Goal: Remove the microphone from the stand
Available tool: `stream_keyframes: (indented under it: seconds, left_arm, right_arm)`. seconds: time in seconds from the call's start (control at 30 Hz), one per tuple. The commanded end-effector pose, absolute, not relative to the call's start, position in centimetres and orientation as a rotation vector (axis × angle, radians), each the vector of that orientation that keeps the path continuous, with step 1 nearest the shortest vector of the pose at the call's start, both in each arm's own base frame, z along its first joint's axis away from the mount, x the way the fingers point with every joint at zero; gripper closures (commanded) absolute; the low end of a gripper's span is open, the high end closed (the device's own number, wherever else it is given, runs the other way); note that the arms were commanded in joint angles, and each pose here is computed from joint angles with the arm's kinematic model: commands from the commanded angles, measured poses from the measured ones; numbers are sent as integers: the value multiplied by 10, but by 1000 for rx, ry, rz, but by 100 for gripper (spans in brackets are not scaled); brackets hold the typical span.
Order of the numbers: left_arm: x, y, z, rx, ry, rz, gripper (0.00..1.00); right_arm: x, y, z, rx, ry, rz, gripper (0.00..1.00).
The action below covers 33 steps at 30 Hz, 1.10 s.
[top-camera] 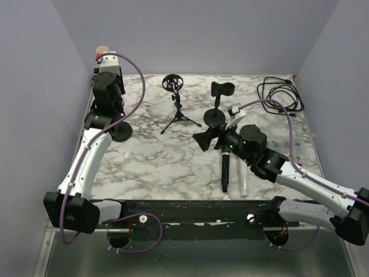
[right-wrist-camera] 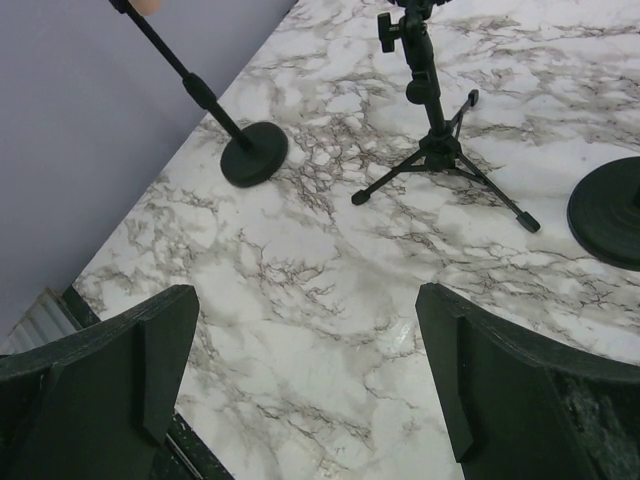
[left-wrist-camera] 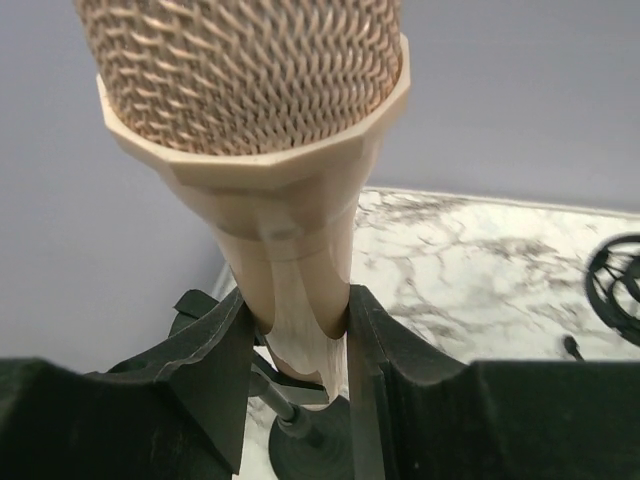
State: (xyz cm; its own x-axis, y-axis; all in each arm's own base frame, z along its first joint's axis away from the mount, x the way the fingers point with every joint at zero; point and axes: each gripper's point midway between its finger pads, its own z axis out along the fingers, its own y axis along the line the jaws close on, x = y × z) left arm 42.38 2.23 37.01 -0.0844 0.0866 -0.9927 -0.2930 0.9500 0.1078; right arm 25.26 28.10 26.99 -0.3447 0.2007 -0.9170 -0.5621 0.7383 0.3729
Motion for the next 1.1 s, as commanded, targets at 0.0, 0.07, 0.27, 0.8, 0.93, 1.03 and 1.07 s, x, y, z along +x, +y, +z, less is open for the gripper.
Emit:
stream_keyframes:
  seconds: [0.0,0.07,0.27,0.8,0.93,1.03,1.07]
  left_arm:
    - [386,-4,397,-153,1573,254,100]
    - [374,-21,395,-113,1589,204,100]
    - [342,-55,396,-24,1610,49,100]
    - [300,-193,376,183,1666,-119,100]
    - [293,-213,375,175,1670,-198,100]
    - [285,-224,381,180,1658,-284,100]
    - [283,-226,384,187,1651,-302,100]
  right_arm:
    - [252,283,265,-288,1765,820,0]
    - [252,284,266,-290,1767,820,0]
    - [250,284,265,-289,1770,827,0]
    - [251,264,287,-228,1732,777,0]
    - [251,254,291,-203,1724,745,0]
    - [252,250,293,-193,1719,730,0]
    - [253,251,293,-194,1718,728,0]
